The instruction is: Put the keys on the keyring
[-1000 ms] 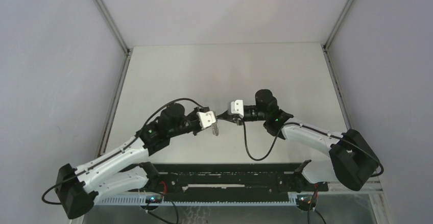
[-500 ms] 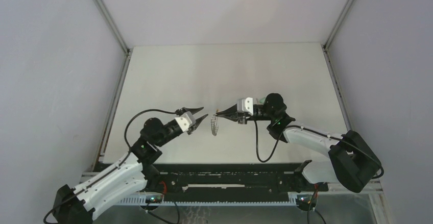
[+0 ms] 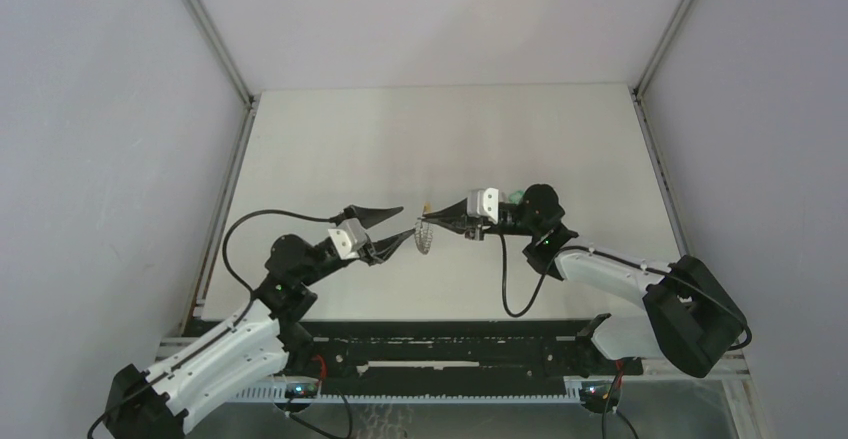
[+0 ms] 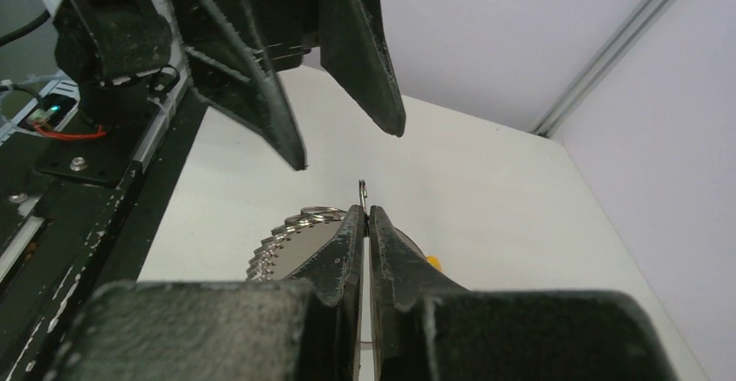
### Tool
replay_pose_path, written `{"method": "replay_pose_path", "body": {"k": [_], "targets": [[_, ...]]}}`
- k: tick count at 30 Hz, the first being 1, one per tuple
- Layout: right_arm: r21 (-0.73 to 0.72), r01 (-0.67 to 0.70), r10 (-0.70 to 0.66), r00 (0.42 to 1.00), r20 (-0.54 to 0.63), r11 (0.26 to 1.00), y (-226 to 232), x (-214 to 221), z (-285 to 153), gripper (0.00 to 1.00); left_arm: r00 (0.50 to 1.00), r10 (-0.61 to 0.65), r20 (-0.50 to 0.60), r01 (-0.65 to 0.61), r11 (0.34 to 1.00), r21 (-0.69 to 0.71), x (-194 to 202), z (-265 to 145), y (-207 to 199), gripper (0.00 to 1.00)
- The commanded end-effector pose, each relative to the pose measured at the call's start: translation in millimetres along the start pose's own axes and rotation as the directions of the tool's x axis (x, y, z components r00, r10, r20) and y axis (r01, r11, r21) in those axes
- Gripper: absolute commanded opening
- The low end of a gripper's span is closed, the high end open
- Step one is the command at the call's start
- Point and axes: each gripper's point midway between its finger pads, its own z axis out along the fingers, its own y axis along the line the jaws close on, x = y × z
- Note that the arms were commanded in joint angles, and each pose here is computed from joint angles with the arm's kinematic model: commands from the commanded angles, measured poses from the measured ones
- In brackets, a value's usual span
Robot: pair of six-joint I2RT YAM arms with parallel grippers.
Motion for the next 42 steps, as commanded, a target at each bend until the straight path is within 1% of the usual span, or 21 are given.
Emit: {"method": "replay_pose_path", "body": {"k": [1,3,7,10,16,19,21,25,28,29,33,35,42], "targets": [[0.079,0.047,-0.049,0.999,0.022,0.996,-12.9,-12.7,3.6,0.00,0.998,-0.054,0.032,0.054,0.998,0.011,-0.8,-2.0,-8.2,0.58],[0.101,0.051,-0.053,0.998,0.018,0.994,-15.1,-13.3,4.9,0.00,0.999,-0.050,0.017,0.050,0.999,-0.001,3.6,-1.1,-8.5,0.62],[0.133,0.058,-0.060,0.998,0.014,0.989,-16.8,-15.0,8.2,0.00,1.000,-0.027,-0.011,0.026,1.000,-0.014,9.3,2.5,-7.4,0.64],[0.144,0.074,-0.075,0.997,0.004,0.987,-15.5,-14.5,11.2,0.00,1.000,-0.017,-0.017,0.017,1.000,-0.004,8.5,6.9,-7.3,0.69],[0.119,0.074,-0.076,0.997,0.013,0.990,-8.0,-16.7,14.9,0.00,0.999,0.005,-0.050,-0.008,0.998,-0.056,15.7,9.4,4.2,0.70],[0.067,0.062,-0.063,0.998,0.017,0.996,0.2,-15.8,13.9,0.00,0.998,0.037,-0.054,-0.041,0.997,-0.071,13.7,3.8,6.8,0.63],[0.028,0.048,-0.049,0.998,0.027,0.998,5.0,-16.9,10.8,0.00,0.997,0.068,-0.029,-0.070,0.994,-0.081,5.9,-3.1,7.5,0.60],[-0.024,0.058,-0.057,0.998,0.032,0.998,12.1,-20.0,4.4,0.00,0.993,0.107,0.055,-0.104,0.993,-0.062,-10.0,-14.6,-0.2,0.61],[-0.043,0.053,-0.052,0.998,0.039,0.998,13.8,-23.6,0.3,0.00,0.993,0.103,0.052,-0.102,0.994,-0.025,-10.9,-12.2,-3.9,0.60],[-0.056,0.053,-0.050,0.998,0.048,0.997,15.4,-26.1,-0.8,0.00,0.994,0.098,0.049,-0.098,0.995,-0.005,-10.3,-10.2,-6.0,0.59],[-0.078,0.054,-0.051,0.998,0.048,0.995,18.5,-27.5,-4.0,0.00,0.996,0.079,0.037,-0.081,0.995,0.065,-9.0,-2.8,-10.8,0.47],[-0.083,0.055,-0.051,0.998,0.047,0.995,19.1,-27.6,-4.7,0.00,0.996,0.077,0.040,-0.081,0.993,0.089,-11.0,0.2,-12.7,0.42],[-0.101,0.052,-0.047,0.997,0.054,0.994,21.1,-27.5,-5.1,0.00,0.995,0.070,0.065,-0.077,0.991,0.113,-17.9,4.9,-14.2,0.39]]}}
